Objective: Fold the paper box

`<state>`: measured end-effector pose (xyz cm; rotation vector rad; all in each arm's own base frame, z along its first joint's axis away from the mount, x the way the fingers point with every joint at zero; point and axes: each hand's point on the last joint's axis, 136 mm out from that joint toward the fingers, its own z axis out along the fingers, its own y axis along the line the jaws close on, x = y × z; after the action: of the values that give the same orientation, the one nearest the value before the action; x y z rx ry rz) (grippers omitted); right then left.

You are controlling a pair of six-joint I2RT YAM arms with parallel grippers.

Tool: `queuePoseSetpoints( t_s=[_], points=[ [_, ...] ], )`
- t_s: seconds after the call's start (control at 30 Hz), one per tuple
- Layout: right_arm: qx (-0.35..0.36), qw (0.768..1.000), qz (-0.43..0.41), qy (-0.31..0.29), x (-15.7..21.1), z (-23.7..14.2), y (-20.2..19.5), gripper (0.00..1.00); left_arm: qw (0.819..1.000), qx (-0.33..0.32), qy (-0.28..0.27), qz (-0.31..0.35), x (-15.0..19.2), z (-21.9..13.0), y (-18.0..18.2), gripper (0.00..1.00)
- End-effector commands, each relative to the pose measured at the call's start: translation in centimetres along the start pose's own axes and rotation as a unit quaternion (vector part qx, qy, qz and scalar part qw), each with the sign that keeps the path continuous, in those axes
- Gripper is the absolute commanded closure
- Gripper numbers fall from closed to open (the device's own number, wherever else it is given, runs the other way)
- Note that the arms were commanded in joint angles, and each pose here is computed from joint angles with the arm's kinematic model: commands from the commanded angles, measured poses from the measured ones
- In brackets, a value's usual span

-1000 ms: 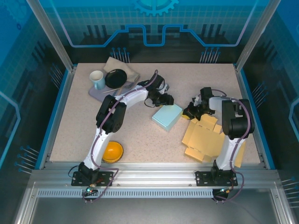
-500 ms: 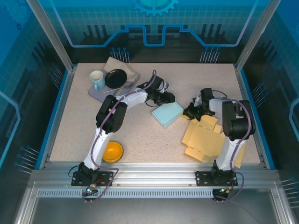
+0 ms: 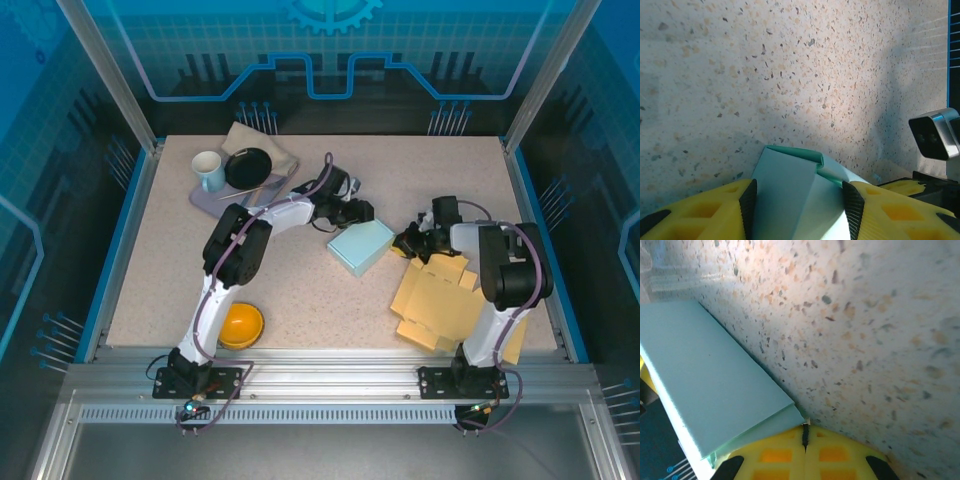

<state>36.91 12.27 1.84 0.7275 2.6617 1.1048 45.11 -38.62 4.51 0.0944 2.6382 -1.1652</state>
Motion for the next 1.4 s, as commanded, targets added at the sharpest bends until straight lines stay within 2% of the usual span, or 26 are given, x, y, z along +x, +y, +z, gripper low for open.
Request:
queuePoseSetpoints(
  t_s=[0.0, 0.33, 0.47, 0.87, 1.03, 1.23, 1.37],
  points=[
    [-0.206, 0.954, -0.203, -0.075, -1.9, -3.1, 14.4, 1.00, 0.918, 0.187, 0.350, 0.023, 24.1, 2.2, -14.6, 0.50],
    [-0.241, 0.938, -0.236, -0.074, -0.7, -4.7, 17.4, 1.00, 0.914, 0.209, 0.347, 0.016, 23.8, 1.9, -15.7, 0.52],
    [-0.256, 0.930, -0.258, -0.051, 0.5, -4.8, 18.9, 1.00, 0.915, 0.211, 0.345, 0.017, 23.7, 1.9, -15.8, 0.52],
    [-0.207, 0.935, -0.287, 0.014, 4.0, -2.9, 17.4, 1.00, 0.920, 0.205, 0.334, 0.019, 23.1, 2.3, -15.8, 0.53],
    [-0.170, 0.944, -0.283, 0.004, 3.7, -2.8, 15.6, 1.00, 0.938, 0.164, 0.306, -0.003, 21.2, 2.6, -13.2, 0.52],
    [-0.107, 0.957, -0.257, -0.082, -0.3, -5.2, 13.9, 1.00, 0.956, 0.130, 0.263, -0.025, 18.6, 0.9, -9.8, 0.52],
    [-0.078, 0.959, -0.247, -0.114, -2.6, -7.0, 13.7, 1.00, 0.969, 0.108, 0.220, -0.031, 16.3, -1.0, -7.8, 0.52]
  ],
)
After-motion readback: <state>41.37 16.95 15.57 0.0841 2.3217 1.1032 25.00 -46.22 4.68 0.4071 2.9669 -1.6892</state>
